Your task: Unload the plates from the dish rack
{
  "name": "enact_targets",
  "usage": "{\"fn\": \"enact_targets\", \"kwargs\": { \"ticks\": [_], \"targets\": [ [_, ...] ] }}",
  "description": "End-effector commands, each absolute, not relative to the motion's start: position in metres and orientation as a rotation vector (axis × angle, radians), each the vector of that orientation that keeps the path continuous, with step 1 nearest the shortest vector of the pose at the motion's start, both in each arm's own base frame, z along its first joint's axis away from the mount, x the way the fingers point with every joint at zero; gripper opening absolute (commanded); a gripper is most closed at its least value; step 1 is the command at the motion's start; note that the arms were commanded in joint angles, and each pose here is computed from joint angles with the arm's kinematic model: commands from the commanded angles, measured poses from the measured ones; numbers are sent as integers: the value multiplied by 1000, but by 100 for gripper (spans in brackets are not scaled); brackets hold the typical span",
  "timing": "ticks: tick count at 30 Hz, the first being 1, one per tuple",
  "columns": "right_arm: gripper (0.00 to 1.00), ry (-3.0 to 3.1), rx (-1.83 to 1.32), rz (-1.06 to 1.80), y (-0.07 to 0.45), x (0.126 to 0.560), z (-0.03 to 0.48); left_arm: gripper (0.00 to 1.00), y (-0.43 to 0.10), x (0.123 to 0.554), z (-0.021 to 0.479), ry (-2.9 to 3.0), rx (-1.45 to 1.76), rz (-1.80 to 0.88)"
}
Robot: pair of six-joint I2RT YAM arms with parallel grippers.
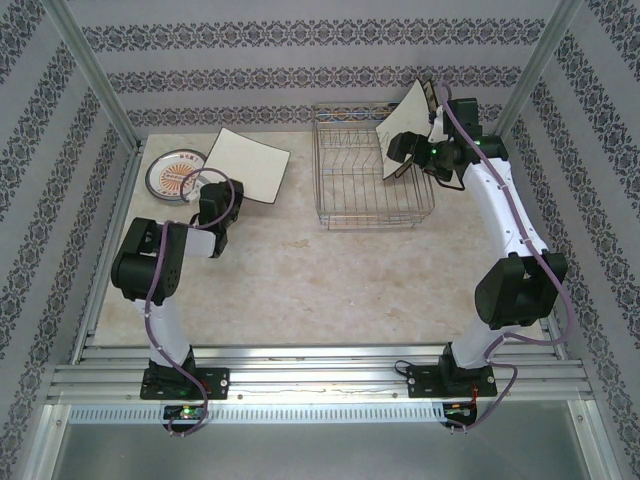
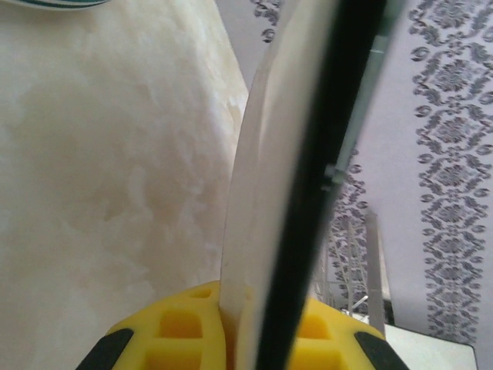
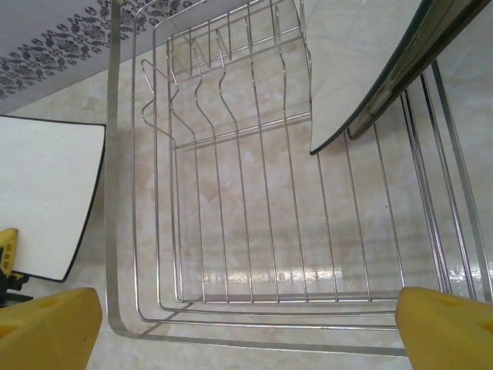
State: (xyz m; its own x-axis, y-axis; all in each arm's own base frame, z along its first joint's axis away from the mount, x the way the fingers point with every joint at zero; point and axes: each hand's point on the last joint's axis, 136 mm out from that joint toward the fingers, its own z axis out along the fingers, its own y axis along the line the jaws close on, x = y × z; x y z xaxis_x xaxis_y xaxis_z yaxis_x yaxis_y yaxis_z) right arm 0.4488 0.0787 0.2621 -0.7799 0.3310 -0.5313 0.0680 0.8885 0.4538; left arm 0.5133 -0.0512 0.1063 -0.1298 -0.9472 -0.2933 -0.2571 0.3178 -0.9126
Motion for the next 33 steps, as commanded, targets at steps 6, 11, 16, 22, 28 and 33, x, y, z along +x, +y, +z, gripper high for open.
{"fn": "enact_targets", "kwargs": {
  "ticks": [6, 11, 16, 22, 28, 33],
  "targets": [
    [98, 2436, 254, 519, 81, 447, 262, 0, -54, 536, 157, 1339, -1081, -1017],
    [98, 2454, 248, 484, 78, 447, 258, 0, -56, 541, 145, 1336, -1102, -1004],
    [98, 2521, 225, 342, 67, 446, 248, 0, -61, 546, 133, 1345, -1118, -994],
    [98, 2616, 170, 117, 50, 448, 239, 0, -68, 551, 115, 1355, -1147, -986],
    [98, 2674, 146, -20, 37, 450, 234, 0, -72, 556, 102, 1361, -1184, -953],
    [98, 2684, 135, -13, 37, 451, 232, 5, -75, 557, 88, 1369, -1233, -909]
  ]
}}
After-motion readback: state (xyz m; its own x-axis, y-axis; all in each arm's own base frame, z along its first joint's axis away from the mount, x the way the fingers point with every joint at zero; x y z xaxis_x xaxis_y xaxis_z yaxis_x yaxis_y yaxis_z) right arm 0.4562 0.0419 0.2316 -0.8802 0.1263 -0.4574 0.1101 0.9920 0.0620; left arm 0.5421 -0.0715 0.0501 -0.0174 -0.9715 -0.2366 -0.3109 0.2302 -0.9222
